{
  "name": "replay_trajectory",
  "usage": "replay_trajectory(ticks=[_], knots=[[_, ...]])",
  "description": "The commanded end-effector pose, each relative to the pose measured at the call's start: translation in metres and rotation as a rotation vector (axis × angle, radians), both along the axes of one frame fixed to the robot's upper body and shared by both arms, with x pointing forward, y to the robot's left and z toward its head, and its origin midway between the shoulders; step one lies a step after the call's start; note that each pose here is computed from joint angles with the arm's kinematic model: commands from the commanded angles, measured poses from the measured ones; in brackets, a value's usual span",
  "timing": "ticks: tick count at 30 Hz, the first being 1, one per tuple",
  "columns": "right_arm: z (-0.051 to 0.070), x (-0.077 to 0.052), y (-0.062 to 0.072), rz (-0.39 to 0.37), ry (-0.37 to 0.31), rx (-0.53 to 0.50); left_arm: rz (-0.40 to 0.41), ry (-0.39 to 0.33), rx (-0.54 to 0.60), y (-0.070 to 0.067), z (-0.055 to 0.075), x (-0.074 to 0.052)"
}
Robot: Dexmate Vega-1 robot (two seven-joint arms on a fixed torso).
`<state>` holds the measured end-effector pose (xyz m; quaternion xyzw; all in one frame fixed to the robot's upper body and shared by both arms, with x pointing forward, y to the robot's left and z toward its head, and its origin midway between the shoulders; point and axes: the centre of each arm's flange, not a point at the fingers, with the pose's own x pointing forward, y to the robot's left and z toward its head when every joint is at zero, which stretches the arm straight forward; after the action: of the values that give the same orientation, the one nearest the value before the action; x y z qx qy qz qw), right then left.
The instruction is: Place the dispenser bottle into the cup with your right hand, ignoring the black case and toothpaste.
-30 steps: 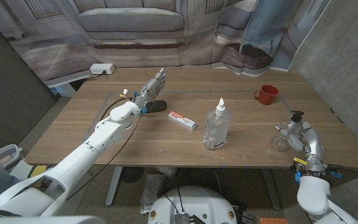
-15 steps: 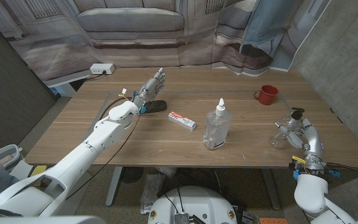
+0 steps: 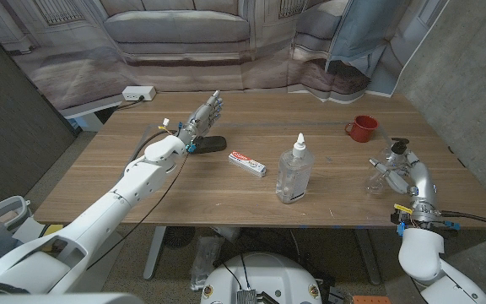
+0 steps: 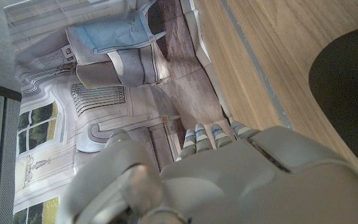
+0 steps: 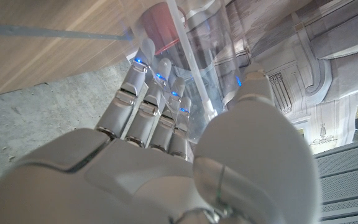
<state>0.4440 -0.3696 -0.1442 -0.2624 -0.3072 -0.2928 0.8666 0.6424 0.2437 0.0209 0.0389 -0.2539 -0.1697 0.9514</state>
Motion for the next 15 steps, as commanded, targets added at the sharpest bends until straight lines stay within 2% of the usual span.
replay_trajectory(ticks=[1, 15], knots=[[0.022, 0.007, 0.006, 0.027, 0.001, -0.046, 0.008, 0.006, -0.013, 0.007, -0.006, -0.002], [0.040, 0.012, 0.008, 0.037, 0.001, -0.070, 0.015, -0.009, -0.036, 0.012, -0.007, -0.004]])
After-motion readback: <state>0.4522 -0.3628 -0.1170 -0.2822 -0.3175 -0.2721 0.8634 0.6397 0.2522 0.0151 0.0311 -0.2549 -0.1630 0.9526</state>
